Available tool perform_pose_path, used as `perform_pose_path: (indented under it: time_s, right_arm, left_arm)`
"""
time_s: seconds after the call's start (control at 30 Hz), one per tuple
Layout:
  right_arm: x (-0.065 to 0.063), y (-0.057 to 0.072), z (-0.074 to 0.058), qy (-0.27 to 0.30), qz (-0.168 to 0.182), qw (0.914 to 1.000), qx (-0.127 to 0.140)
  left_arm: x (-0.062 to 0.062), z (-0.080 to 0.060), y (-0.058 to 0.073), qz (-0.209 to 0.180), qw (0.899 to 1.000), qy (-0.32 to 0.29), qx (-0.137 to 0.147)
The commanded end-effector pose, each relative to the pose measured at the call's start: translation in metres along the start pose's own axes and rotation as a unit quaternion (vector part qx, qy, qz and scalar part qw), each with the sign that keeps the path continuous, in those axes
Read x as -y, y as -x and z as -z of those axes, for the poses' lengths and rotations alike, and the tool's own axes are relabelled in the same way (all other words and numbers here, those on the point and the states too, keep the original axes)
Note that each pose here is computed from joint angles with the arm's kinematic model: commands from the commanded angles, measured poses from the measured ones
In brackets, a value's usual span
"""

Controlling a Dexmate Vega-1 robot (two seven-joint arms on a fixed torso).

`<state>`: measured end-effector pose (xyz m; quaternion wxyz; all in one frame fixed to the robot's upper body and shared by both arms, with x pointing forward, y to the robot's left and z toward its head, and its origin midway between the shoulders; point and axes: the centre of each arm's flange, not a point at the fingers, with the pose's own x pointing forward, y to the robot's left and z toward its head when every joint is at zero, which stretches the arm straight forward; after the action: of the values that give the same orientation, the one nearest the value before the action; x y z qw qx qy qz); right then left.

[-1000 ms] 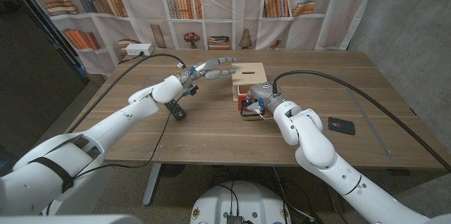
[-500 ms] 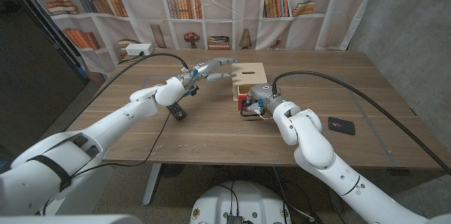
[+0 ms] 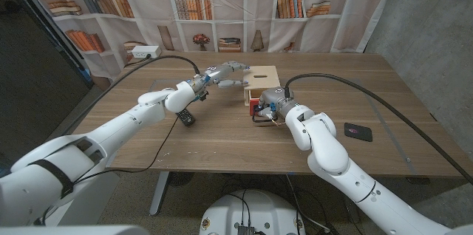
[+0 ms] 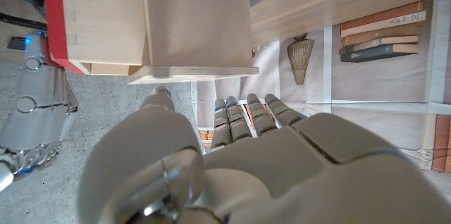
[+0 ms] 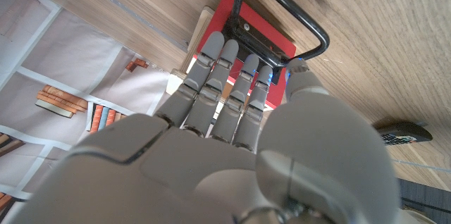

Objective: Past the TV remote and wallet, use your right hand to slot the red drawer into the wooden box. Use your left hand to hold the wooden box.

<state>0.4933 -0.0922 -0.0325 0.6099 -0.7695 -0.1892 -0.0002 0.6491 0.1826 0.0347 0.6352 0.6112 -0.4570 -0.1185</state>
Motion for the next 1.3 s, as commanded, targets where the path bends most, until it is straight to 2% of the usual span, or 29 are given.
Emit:
perform_pose_path:
  time_s: [0.03, 0.5, 0.97, 1.3]
  right_arm:
    - [0.000, 0.001, 0.001, 0.002, -0.004, 1.0000, 0.001]
    - [0.001, 0.000, -0.001, 0.002, -0.005, 1.0000, 0.004]
    - [0.002, -0.004, -0.001, 0.002, 0.005, 0.9999, 0.010]
    - [0.003, -0.013, -0.002, 0.003, 0.008, 0.9999, 0.013]
  left_arm:
    - [0.015, -0.001, -0.010, 0.039, 0.999, 0.008, 0.007]
    - [0.022, -0.002, -0.010, 0.081, 0.997, 0.000, 0.000]
    - [0.018, -0.002, -0.005, 0.078, 0.997, -0.007, -0.002]
    - [0.016, 0.000, -0.005, 0.079, 0.997, -0.009, -0.001]
